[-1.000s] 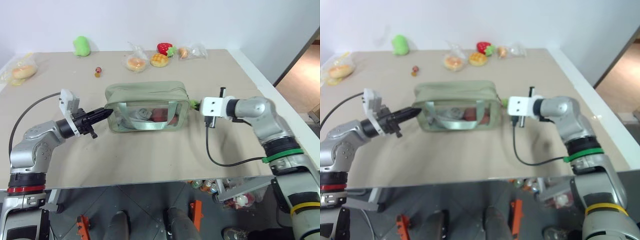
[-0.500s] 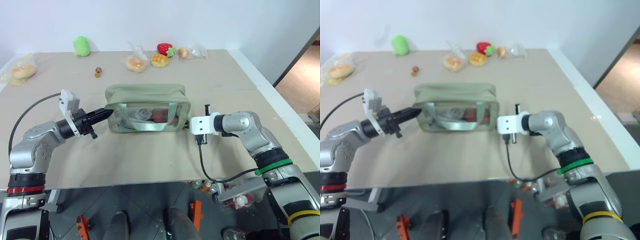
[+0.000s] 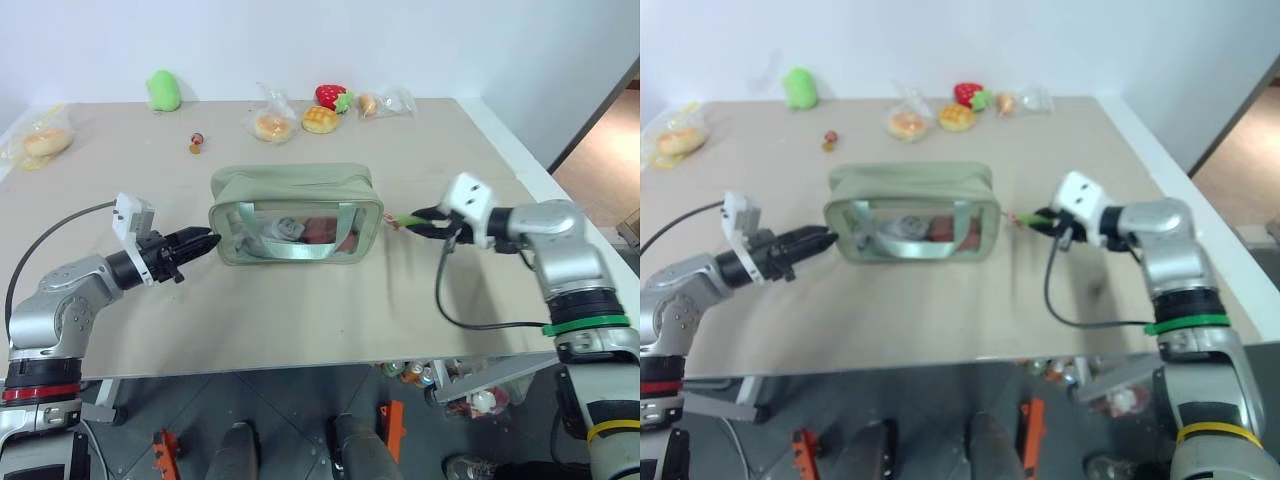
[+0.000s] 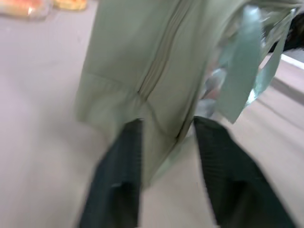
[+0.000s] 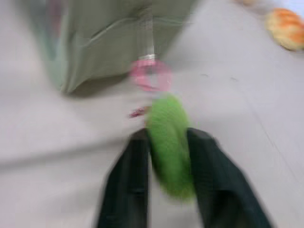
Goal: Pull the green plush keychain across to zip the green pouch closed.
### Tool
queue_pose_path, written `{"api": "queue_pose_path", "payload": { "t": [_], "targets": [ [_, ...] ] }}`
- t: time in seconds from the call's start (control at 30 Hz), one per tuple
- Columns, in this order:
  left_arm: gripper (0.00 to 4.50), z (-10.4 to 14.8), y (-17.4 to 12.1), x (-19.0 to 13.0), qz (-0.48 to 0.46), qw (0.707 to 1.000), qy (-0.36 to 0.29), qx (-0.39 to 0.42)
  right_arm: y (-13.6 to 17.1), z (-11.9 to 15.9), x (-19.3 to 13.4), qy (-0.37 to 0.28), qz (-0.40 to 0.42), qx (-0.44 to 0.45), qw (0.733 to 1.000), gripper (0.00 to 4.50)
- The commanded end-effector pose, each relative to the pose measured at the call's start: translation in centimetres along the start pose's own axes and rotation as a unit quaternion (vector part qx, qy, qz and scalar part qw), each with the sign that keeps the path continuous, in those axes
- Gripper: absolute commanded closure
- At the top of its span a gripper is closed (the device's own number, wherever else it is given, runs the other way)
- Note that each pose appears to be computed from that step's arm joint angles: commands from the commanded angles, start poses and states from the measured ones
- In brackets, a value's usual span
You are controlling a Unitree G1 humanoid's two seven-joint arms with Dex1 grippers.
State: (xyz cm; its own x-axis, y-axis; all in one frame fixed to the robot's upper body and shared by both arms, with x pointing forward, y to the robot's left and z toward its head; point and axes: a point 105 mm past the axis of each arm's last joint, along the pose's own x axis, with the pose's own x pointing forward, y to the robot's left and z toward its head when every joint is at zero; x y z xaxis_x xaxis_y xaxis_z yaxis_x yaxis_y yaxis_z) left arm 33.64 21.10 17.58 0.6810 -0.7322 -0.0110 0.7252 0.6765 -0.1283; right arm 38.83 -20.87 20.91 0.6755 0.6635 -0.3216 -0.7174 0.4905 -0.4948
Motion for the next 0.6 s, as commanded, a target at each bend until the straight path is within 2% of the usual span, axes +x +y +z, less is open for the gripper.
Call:
{"api": "queue_pose_path", "payload": {
  "t": [0.03, 0.07, 0.1, 0.13, 0.3, 0.37, 0.6],
  "targets": [
    [1.21, 2.7, -0.2, -0.8, -0.002, 0.999, -0.033, 0.013, -0.6, 2.3, -1.6, -0.053, 0.000, 0.043, 0.998, 1.68],
    [0.77, 2.8, -0.1, -1.0, 0.004, 0.999, -0.034, 0.014, -0.2, 2.5, -2.0, -0.067, 0.013, 0.058, 0.996, 1.32],
    [0.56, 2.9, 0.1, -1.3, 0.010, 0.999, -0.035, 0.014, 0.2, 2.9, -2.4, -0.083, 0.025, 0.068, 0.994, 1.32],
    [0.10, 3.1, 0.2, -1.6, 0.014, 0.999, -0.035, 0.012, 0.4, 3.2, -2.7, -0.099, 0.030, 0.081, 0.991, 1.32],
    [0.04, 2.4, 0.8, -5.1, 0.055, 0.998, -0.036, -0.008, 1.2, 3.0, -5.3, -0.139, 0.028, 0.151, 0.978, 1.32],
    [0.04, 1.4, 1.7, -5.9, 0.108, 0.994, -0.023, -0.009, 1.7, 2.2, -5.6, -0.137, 0.012, 0.172, 0.975, 1.32],
    [0.04, 0.1, 2.2, -6.2, 0.151, 0.987, -0.039, -0.025, 3.2, 1.3, -5.4, -0.138, -0.015, 0.217, 0.966, 1.32]
  ]
}}
